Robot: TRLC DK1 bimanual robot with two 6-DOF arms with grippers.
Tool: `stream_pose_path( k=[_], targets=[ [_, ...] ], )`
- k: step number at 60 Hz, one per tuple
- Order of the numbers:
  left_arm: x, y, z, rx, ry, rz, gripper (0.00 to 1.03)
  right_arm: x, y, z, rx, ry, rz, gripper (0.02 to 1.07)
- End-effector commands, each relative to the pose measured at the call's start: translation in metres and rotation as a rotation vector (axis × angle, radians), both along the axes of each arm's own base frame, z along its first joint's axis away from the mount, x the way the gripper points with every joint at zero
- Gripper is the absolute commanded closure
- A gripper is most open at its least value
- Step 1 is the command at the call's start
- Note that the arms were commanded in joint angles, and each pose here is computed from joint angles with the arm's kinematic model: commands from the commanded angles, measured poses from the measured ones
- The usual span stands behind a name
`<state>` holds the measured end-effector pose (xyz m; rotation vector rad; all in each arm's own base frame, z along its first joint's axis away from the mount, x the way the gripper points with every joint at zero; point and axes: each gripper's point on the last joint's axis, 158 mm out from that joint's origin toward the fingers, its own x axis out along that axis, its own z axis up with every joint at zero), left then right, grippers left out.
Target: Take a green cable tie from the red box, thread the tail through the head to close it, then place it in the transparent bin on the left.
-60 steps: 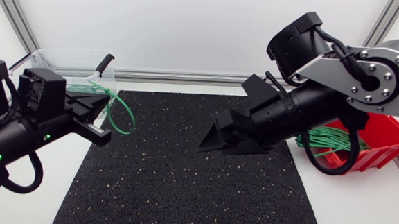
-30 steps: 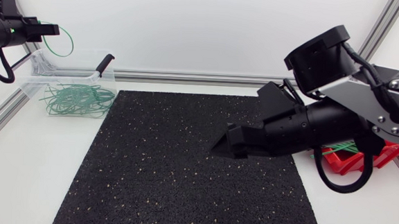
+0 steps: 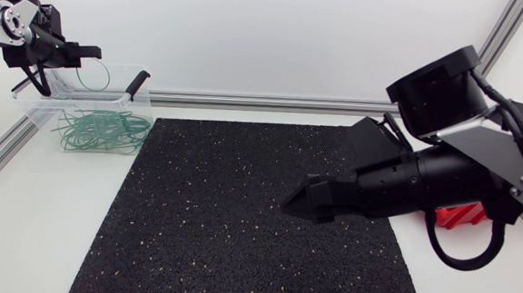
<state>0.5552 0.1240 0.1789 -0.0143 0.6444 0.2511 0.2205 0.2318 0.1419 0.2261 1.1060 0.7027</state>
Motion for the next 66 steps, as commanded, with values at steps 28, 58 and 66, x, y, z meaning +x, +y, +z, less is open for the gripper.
stream_pose_path(
  k=[28, 58, 66],
  targets=[
    [-0.064, -0.045, 0.036, 0.008, -0.023, -0.054, 0.03, 0.016, -0.049, 0.013, -0.022, -0.149, -0.096, 0.06],
    [-0.15, -0.081, 0.013, 0.011, -0.074, -0.113, 0.03, 0.049, -0.159, -0.001, -0.246, -0.47, -0.338, 0.06],
    [-0.171, -0.088, 0.003, 0.015, -0.084, -0.129, 0.03, 0.044, -0.177, 0.002, -0.282, -0.527, -0.392, 0.06]
  ],
)
